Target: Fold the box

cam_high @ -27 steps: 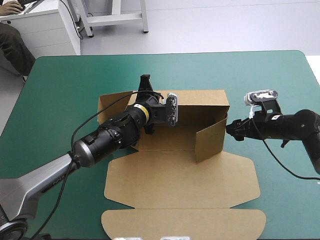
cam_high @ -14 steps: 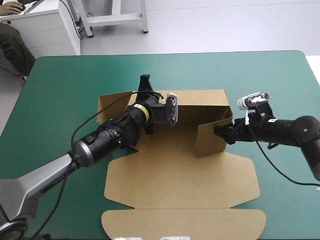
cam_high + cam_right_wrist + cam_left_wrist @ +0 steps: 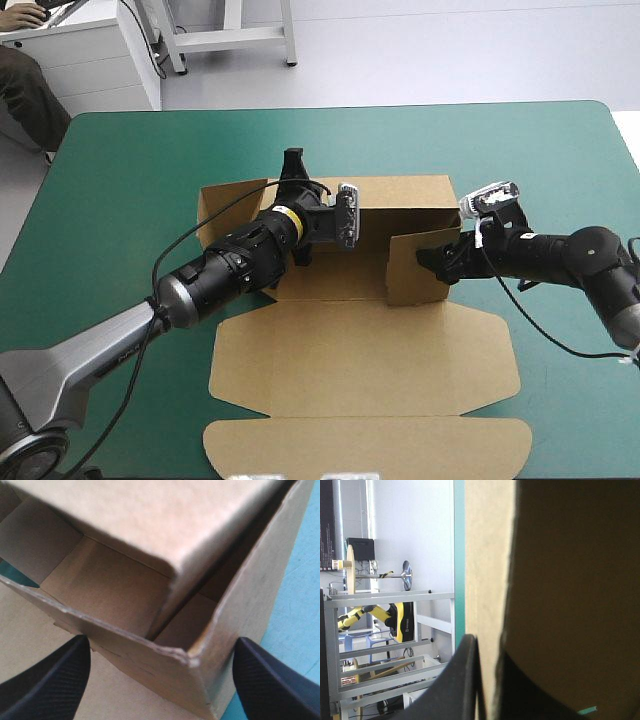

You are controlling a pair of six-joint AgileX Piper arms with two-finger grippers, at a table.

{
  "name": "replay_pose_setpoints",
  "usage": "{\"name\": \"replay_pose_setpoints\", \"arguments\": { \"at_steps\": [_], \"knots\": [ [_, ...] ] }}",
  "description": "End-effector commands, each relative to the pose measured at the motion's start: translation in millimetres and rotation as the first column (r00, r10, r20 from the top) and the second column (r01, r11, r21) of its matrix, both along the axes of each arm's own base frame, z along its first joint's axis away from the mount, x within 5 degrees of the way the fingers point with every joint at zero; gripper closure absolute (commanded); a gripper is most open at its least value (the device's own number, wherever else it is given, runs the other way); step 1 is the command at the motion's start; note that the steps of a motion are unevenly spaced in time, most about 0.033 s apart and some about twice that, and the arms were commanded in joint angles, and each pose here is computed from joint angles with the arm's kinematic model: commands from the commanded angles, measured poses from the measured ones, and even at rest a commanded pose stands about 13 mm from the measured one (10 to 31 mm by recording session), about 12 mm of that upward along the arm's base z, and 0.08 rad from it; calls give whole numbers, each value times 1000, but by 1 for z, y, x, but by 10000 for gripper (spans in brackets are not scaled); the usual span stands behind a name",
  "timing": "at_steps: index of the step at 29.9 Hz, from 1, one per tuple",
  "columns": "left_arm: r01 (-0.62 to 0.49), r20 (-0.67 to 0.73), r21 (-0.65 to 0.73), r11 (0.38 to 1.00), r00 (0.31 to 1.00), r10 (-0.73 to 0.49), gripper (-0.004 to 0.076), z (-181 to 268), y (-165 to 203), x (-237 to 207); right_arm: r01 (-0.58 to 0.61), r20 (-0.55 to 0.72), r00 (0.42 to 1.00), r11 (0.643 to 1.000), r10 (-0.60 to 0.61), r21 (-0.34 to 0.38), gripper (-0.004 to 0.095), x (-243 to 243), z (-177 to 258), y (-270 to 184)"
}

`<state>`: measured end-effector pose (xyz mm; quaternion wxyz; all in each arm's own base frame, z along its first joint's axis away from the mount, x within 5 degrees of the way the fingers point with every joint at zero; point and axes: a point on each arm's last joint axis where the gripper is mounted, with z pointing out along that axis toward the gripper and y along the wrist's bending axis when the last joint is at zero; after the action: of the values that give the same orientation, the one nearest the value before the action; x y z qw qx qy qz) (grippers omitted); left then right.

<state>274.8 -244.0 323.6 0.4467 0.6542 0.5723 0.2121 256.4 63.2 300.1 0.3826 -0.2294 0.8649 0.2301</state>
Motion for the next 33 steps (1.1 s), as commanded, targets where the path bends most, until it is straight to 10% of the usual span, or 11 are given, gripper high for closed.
{"name": "replay_pose_setpoints", "arguments": {
  "at_steps": [1, 9, 19, 24, 33],
  "knots": [
    [-82, -130, -35, 996, 989, 77, 731, -10, 1, -5, 27, 105, 994, 1000, -26, -13, 212, 3, 15, 2],
    [-47, -160, -14, 999, 986, 44, 731, -12, -7, -16, 84, 174, 982, 996, -76, -39, 309, 8, 18, 3],
    [-36, -187, -37, 999, 982, 28, 731, -13, -13, -22, 24, 150, 989, 998, -16, -50, 896, 4, 16, 7],
    [-24, -181, -48, 999, 983, 15, 712, -10, -15, -25, 87, 163, 983, 996, -80, -30, 917, 8, 17, 4],
    [94, -90, -164, 982, 990, -110, 227, 34, -27, -60, 298, 215, 933, 955, -290, -4, 916, 19, 22, -10]
  ]
}}
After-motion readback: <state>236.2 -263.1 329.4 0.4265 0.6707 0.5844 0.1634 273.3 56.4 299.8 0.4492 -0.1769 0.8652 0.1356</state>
